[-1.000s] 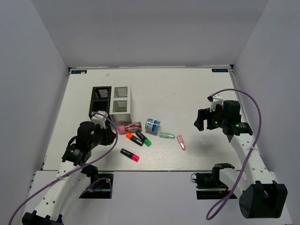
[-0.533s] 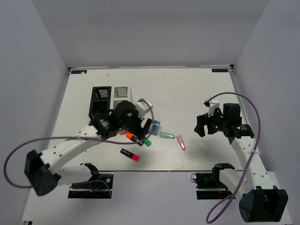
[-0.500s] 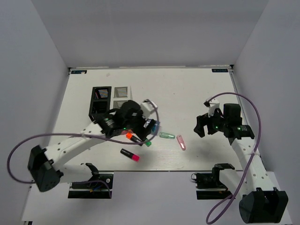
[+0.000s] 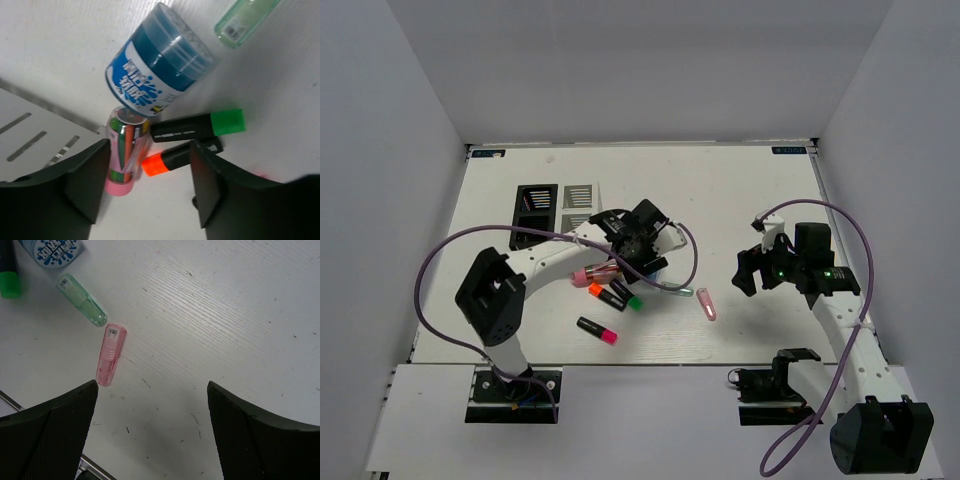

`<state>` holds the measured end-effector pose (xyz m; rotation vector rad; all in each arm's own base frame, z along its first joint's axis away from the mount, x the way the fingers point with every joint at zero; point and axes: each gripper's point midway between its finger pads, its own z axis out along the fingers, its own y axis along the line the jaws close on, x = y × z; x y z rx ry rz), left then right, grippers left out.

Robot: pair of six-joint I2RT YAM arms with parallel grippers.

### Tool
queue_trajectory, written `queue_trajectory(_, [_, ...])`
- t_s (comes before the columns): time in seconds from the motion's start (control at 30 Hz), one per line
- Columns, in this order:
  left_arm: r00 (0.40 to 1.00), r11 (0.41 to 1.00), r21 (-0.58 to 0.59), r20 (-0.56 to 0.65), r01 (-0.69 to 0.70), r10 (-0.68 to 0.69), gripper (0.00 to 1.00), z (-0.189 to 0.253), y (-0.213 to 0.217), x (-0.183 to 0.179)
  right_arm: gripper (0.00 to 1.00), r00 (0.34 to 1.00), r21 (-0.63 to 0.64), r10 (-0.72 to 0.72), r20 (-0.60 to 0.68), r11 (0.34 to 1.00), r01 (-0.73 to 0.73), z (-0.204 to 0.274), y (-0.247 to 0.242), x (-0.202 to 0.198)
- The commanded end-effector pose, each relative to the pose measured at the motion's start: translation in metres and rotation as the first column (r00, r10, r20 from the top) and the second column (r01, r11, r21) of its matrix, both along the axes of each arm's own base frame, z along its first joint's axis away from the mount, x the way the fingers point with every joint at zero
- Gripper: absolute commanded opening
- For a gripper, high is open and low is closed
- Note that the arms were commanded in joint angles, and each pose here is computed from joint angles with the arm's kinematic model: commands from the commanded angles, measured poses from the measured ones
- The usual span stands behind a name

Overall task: Sort the stationery into containers
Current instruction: Grab a piece of stationery with the left arm

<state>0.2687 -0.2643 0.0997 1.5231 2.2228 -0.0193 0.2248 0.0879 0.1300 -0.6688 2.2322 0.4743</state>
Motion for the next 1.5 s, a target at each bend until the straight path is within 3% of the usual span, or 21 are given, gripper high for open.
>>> queue_trajectory(0.0, [1.0,0.999,0.044,0.01,0.001,-0.001,0.79,0.011,0.013,0.013,0.91,0.999,0.004,0.015,0.033,1.0,-0.015,0.005,0.002,0.004])
queue_trajectory(0.33, [0.999,0.994,0.111,-0.022,-0.021,0.023,0.79,-0.026,0.037,0.02,0.91,1.0,0.003,0.015,0.013,1.0,-0.015,0.002,0.002,0.004])
queue_trajectory(0.87, [0.999,0.986,0.165,-0.031,-0.023,0.028,0.74,-0.055,0.043,0.035,0.91,1.0,0.005,0.024,0.011,1.0,-0.024,0.002,0.003,0.003])
queue_trajectory(1.33, [0.998,0.963,0.266,-0.066,0.034,-0.017,0.69,-0.087,0.047,0.027,0.91,0.999,0.012,0.035,0.018,0.999,-0.035,0.005,0.005,0.002])
queue_trajectory(1.4, [0.997,0.958,0.285,-0.069,0.041,-0.022,0.68,-0.091,0.048,0.025,0.91,0.999,0.011,0.036,0.022,0.999,-0.036,0.005,0.005,0.002])
queue_trajectory(1.47, [0.997,0.955,0.293,-0.074,0.044,-0.023,0.58,-0.094,0.048,0.023,0.91,0.999,0.013,0.036,0.022,0.999,-0.036,0.006,0.005,0.001])
